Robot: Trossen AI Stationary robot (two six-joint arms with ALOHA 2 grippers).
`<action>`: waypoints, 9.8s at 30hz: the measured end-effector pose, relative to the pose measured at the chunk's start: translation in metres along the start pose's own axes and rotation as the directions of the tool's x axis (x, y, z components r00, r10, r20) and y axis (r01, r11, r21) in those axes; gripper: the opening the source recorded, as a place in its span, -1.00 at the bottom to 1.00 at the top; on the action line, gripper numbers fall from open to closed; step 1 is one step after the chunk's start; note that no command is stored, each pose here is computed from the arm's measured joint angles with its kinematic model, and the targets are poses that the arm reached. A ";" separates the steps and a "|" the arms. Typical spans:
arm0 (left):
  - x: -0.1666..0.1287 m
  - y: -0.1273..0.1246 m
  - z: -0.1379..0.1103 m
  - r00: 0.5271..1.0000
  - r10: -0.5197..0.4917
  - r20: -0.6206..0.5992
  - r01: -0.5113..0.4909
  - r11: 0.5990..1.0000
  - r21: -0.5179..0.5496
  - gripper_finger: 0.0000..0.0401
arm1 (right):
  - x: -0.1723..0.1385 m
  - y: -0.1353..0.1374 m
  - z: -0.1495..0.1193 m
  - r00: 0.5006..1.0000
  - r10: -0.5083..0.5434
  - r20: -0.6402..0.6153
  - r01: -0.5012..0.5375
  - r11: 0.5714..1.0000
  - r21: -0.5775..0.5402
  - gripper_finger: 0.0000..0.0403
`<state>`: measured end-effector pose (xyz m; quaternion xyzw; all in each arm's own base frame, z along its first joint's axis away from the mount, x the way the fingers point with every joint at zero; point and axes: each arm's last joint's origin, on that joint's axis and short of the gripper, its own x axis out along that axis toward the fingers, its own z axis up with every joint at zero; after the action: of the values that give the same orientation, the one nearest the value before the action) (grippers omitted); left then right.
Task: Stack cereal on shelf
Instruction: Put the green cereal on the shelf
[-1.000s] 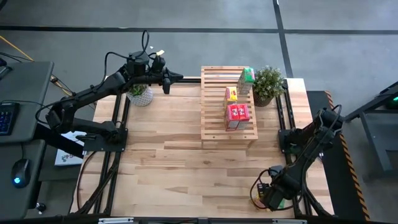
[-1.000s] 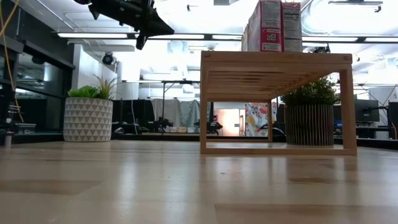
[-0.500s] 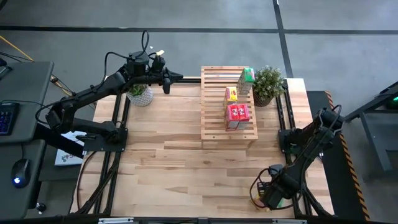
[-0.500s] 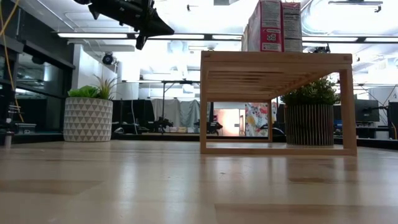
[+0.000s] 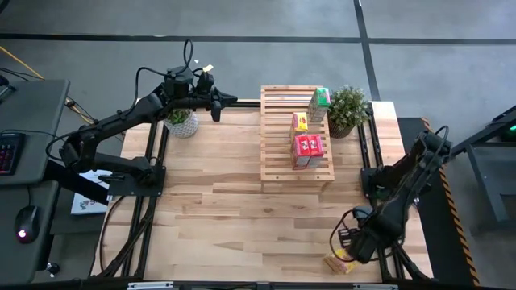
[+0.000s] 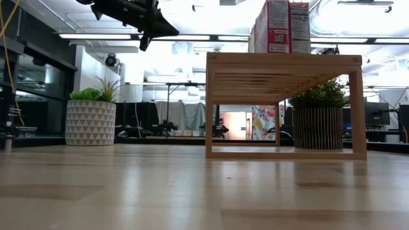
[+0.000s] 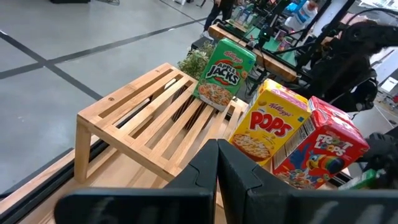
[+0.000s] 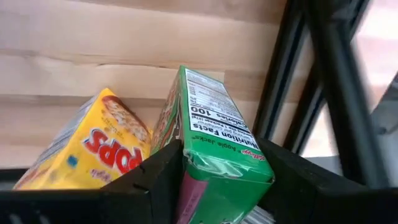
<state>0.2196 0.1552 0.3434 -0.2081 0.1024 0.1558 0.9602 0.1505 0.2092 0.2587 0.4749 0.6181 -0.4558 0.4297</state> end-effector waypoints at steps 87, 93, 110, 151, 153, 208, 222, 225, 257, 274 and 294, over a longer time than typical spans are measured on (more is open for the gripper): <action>0.000 0.000 0.010 0.983 0.126 0.135 -0.105 0.983 -0.153 -1.00 | -0.261 0.043 0.338 0.740 0.356 0.570 -0.198 0.926 -0.322 -0.04; 0.000 0.000 0.009 0.983 0.127 0.131 -0.106 0.982 -0.154 -1.00 | -0.261 0.044 0.337 0.738 0.352 0.576 -0.204 0.930 -0.307 -0.04; 0.000 0.000 0.010 0.983 0.127 0.133 -0.101 0.977 -0.188 -1.00 | -0.260 0.046 0.338 0.743 0.351 0.570 -0.162 0.920 -0.357 -0.04; 0.000 0.000 0.010 0.983 0.126 0.137 -0.099 0.978 -0.185 -1.00 | -0.246 0.065 0.354 0.785 0.321 0.530 -0.168 0.933 -0.317 -0.04; 0.000 0.000 0.010 0.983 0.126 0.137 -0.099 0.978 -0.185 -1.00 | -0.246 0.065 0.354 0.784 0.321 0.530 -0.169 0.933 -0.317 -0.04; -0.001 -0.001 0.014 0.977 0.116 0.179 -0.088 0.983 -0.159 -1.00 | -0.274 0.035 0.355 0.651 0.227 0.725 -0.012 0.957 -0.288 -0.17; 0.017 -0.006 0.009 0.982 0.077 0.175 -0.038 0.976 -0.213 -1.00 | -0.267 0.038 0.365 0.715 0.298 0.632 0.045 0.883 -0.467 -0.97; 0.021 -0.009 0.005 0.986 0.066 0.155 -0.032 0.977 -0.213 -1.00 | -0.267 0.039 0.366 0.720 0.302 0.625 0.052 0.874 -0.483 -0.99; 0.024 -0.016 0.003 0.988 0.040 0.149 -0.007 0.976 -0.216 -1.00 | -0.258 0.052 0.372 0.764 0.375 0.525 -0.109 0.877 -0.468 -1.00; 0.029 -0.014 0.008 0.973 0.069 0.221 -0.024 0.979 -0.202 -1.00 | -0.270 0.042 0.368 0.721 0.389 0.573 -0.144 0.894 -0.424 -1.00; 0.149 0.006 0.006 0.992 -0.127 -0.003 0.124 0.969 -0.216 -1.00 | -0.264 0.029 0.390 0.754 0.368 0.545 -0.133 0.897 -0.421 -1.00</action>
<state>0.3570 0.2014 0.3076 -0.3182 0.0794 0.1031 0.9391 0.2644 -0.2172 0.4249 0.2953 0.4469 -0.4016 0.7428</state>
